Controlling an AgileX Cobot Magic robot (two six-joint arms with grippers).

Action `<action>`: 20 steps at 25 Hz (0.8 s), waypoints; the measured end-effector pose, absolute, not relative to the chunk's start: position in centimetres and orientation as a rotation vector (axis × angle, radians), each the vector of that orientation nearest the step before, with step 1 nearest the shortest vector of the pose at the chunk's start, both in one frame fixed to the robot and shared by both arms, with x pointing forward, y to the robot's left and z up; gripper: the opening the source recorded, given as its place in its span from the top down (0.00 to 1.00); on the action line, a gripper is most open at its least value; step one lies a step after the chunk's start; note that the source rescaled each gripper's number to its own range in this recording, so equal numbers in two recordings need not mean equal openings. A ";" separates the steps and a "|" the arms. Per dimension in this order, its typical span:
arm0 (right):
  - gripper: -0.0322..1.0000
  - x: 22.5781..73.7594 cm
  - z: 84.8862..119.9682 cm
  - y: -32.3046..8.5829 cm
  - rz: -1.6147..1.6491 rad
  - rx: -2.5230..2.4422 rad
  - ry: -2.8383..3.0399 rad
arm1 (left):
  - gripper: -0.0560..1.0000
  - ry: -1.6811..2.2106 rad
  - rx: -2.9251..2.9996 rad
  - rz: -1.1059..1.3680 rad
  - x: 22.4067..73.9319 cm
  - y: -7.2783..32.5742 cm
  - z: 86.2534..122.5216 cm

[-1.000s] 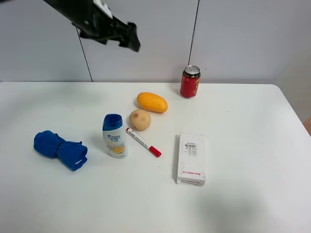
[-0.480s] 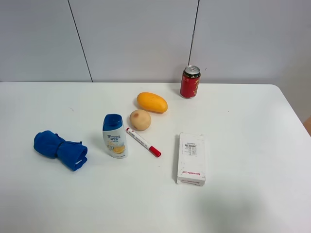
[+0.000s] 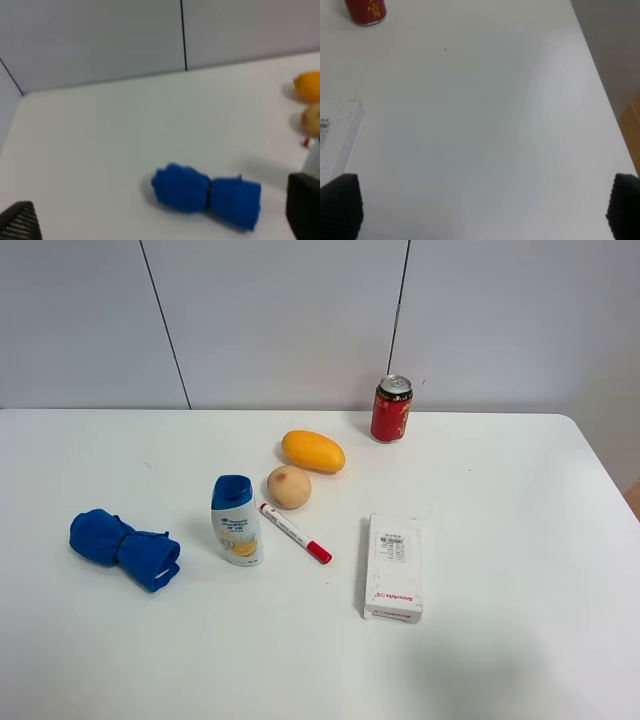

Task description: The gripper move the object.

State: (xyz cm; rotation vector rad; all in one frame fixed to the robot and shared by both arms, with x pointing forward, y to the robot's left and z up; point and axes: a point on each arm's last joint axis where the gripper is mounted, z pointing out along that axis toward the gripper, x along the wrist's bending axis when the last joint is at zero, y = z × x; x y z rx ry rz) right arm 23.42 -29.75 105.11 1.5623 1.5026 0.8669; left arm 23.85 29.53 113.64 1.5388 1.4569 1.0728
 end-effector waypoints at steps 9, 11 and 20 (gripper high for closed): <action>0.00 23.4 105.1 -29.8 0.867 1.562 1.503 | 0.00 1.499 1.590 0.968 21.8 29.0 107.0; 0.00 23.4 105.1 -29.8 0.867 1.562 1.503 | 0.00 1.526 1.595 0.941 22.1 29.0 106.4; 0.00 23.4 105.1 -29.8 0.867 1.562 1.503 | 0.00 1.553 1.597 0.923 22.4 29.1 105.8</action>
